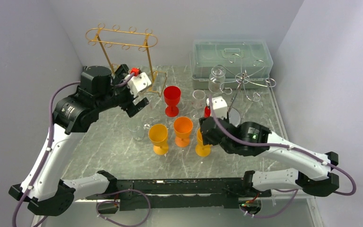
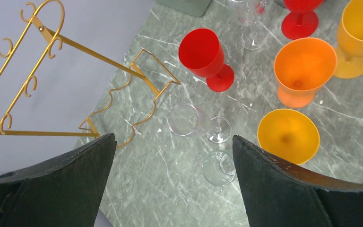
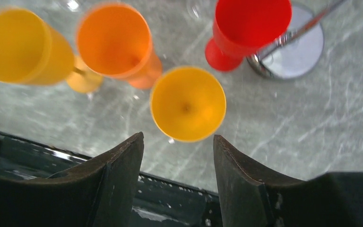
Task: Place the wine glass upside down on the wine glass rack
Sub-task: Pick up the wine glass at the center of the board.
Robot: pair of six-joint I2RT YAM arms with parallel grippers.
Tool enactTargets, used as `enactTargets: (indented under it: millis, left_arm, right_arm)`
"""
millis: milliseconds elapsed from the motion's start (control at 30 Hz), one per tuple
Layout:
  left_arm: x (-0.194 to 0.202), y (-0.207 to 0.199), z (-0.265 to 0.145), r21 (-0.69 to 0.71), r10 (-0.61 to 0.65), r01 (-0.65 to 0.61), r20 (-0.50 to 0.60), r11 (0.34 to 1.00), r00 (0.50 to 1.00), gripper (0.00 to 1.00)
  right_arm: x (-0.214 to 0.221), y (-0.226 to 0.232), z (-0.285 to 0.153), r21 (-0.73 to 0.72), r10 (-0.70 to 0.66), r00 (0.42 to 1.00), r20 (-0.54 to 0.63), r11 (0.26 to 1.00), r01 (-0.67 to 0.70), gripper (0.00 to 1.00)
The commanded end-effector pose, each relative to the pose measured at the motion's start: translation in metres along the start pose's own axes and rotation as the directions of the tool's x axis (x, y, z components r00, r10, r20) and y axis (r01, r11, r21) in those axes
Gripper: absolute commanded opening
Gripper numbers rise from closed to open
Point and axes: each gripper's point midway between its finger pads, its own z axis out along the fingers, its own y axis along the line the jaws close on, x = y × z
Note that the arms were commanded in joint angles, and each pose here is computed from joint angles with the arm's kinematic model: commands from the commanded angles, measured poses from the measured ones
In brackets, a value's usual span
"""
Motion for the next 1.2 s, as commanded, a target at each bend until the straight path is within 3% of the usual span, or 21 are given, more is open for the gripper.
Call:
enactTargets:
  millis: [0, 167, 567, 867, 967, 1167]
  left_arm:
    - [-0.002, -0.011, -0.013, 0.049, 0.025, -0.027, 0.028, 0.998, 0.999, 0.99]
    - [0.0, -0.021, -0.017, 0.096, 0.013, -0.015, 0.024, 0.995, 1.0, 0.99]
    - [-0.001, -0.034, -0.02, 0.164, 0.009, -0.014, 0.033, 0.986, 0.999, 0.99]
    - [-0.007, -0.036, -0.025, 0.172, 0.003, -0.013, 0.061, 0.985, 0.998, 1.0]
    - [-0.011, -0.041, -0.025, 0.198, -0.025, 0.01, 0.075, 0.98, 0.997, 0.99]
    - [-0.022, -0.056, -0.022, 0.277, -0.13, 0.096, 0.107, 0.956, 0.986, 1.0]
  right_arm:
    - [0.041, -0.02, 0.01, 0.092, 0.082, 0.996, -0.044, 0.993, -0.077, 0.57]
    - [0.055, -0.032, 0.025, 0.109, 0.134, 0.991, 0.001, 0.985, -0.133, 0.51]
    - [0.061, -0.049, 0.066, 0.107, 0.253, 0.967, 0.014, 0.962, -0.253, 0.47]
    - [0.074, -0.044, 0.081, 0.104, 0.237, 0.97, -0.047, 0.967, -0.232, 0.39]
    - [0.086, -0.046, 0.083, 0.12, 0.239, 0.968, -0.079, 0.966, -0.229, 0.31]
    - [0.071, -0.055, 0.055, 0.079, 0.256, 0.966, -0.032, 0.964, -0.253, 0.0]
